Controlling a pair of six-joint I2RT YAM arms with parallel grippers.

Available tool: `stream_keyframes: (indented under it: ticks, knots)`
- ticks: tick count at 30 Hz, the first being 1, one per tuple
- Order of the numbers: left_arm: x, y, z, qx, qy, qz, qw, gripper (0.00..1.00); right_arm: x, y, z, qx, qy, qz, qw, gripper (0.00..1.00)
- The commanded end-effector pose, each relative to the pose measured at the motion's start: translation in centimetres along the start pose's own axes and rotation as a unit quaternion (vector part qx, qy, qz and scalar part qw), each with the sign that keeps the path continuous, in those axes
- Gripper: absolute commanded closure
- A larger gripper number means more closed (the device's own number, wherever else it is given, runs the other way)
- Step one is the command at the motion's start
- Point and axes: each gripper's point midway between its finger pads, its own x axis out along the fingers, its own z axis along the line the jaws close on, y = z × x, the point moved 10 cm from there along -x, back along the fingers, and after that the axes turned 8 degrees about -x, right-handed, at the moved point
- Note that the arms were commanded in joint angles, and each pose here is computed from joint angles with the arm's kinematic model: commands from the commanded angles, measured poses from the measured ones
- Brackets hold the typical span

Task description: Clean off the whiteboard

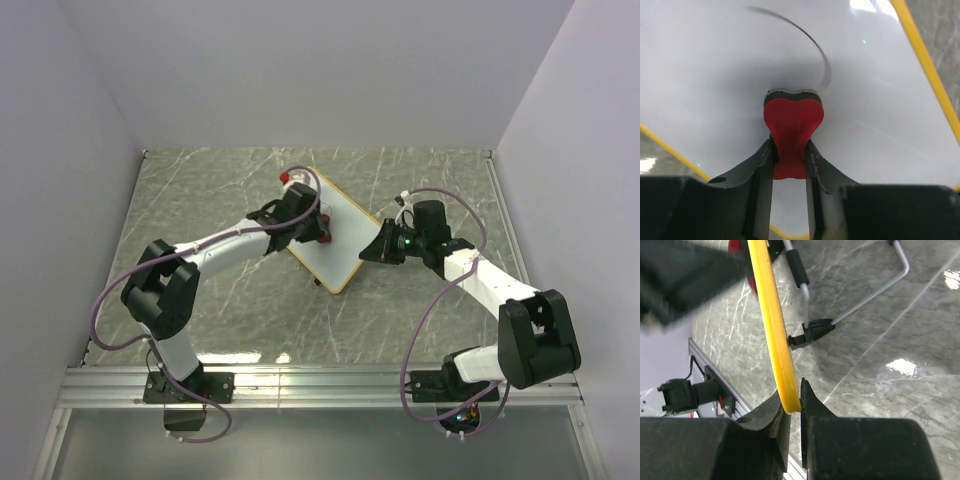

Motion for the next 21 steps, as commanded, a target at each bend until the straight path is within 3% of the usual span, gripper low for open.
stream_keyframes:
  ticks: [1, 7, 14, 21]
  knots:
    - [0.6, 6.9, -2.2, -0.011, 0.033, 0.11, 0.993, 1.0, 0.0, -0.6, 1.4, -0.03, -0.036, 0.005, 0.999, 1.0]
    - [-0.2, 5.6, -4.0, 0.007, 0.032, 0.09, 0.995, 1.0, -0.6, 0.0, 1.8, -0.033, -0.042, 0.003, 0.999, 1.0]
    - [-0.2, 1.9, -9.4, 0.059, 0.074, 0.064, 0.993, 1.0, 0.1, 0.2, 1.5, -0.024, -0.04, 0.01, 0.999, 1.0]
    - [2.9, -0.9, -6.0, 0.024, 0.041, 0.073, 0.996, 1.0, -0.1, -0.8, 1.7, -0.034, -0.017, 0.029, 0.999, 1.0]
